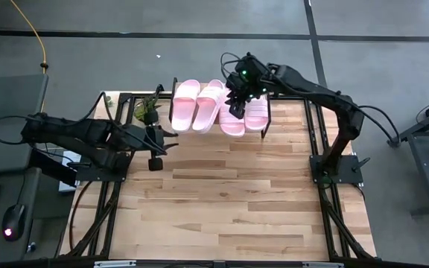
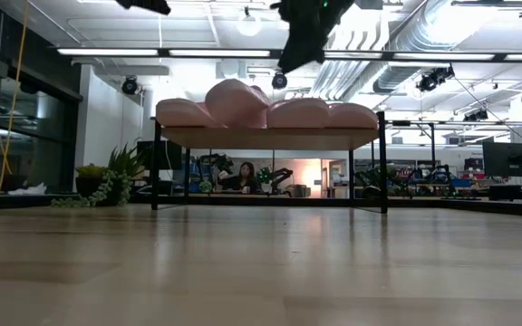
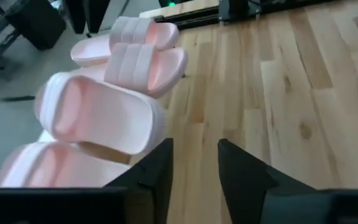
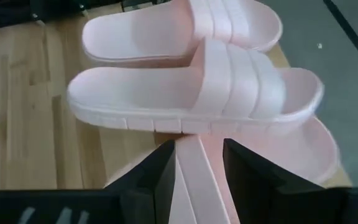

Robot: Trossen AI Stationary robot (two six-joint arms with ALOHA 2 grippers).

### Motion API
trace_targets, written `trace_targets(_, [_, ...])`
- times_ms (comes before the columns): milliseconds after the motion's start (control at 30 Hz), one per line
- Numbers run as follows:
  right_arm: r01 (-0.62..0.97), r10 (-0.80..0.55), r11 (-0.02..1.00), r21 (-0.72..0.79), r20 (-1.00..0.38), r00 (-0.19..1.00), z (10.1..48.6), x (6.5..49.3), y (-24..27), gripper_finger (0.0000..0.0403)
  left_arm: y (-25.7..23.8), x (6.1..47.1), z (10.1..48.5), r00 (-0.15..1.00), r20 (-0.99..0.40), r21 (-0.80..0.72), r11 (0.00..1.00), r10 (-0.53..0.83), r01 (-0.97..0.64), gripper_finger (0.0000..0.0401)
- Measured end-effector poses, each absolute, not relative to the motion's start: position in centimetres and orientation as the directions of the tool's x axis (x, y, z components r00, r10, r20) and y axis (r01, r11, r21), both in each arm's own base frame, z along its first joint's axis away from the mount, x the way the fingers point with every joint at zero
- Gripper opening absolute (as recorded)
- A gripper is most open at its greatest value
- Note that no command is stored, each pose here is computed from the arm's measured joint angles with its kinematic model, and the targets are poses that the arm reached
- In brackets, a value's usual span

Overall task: Pick and place slides into the shelf
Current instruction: Adjust the pink slide

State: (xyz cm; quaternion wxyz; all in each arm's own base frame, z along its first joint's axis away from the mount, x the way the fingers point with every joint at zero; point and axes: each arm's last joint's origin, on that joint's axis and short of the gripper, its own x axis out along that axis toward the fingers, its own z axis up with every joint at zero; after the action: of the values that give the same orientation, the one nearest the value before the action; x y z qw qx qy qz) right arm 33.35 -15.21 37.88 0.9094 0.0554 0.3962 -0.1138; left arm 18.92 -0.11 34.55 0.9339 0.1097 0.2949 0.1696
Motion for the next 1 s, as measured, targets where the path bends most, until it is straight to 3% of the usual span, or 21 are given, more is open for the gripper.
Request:
trace_targets(300, [0.219,-0.165,0.976,-0.022,-0.73,0.663,34.5,34.6,-15.0,0.0126,-0.3,18.5,31.9,0.776,-0.545,0.266,0.944,0.316,-0.198,0.0069])
trace_targets(667, [0.218,-0.177,0.975,-0.038,-0.722,0.669,34.2,35.2,-15.0,0.0126,-0.3,18.5,31.6,0.767,-0.557,0.242,0.945,0.32,-0.218,0.0071])
trace_targets(1000, [0.272,-0.289,0.952,-0.14,-0.699,0.655,33.5,36.0,-16.0,0.0126,-0.1,18.5,31.0,0.748,-0.559,0.282,0.93,0.358,-0.235,0.0073])
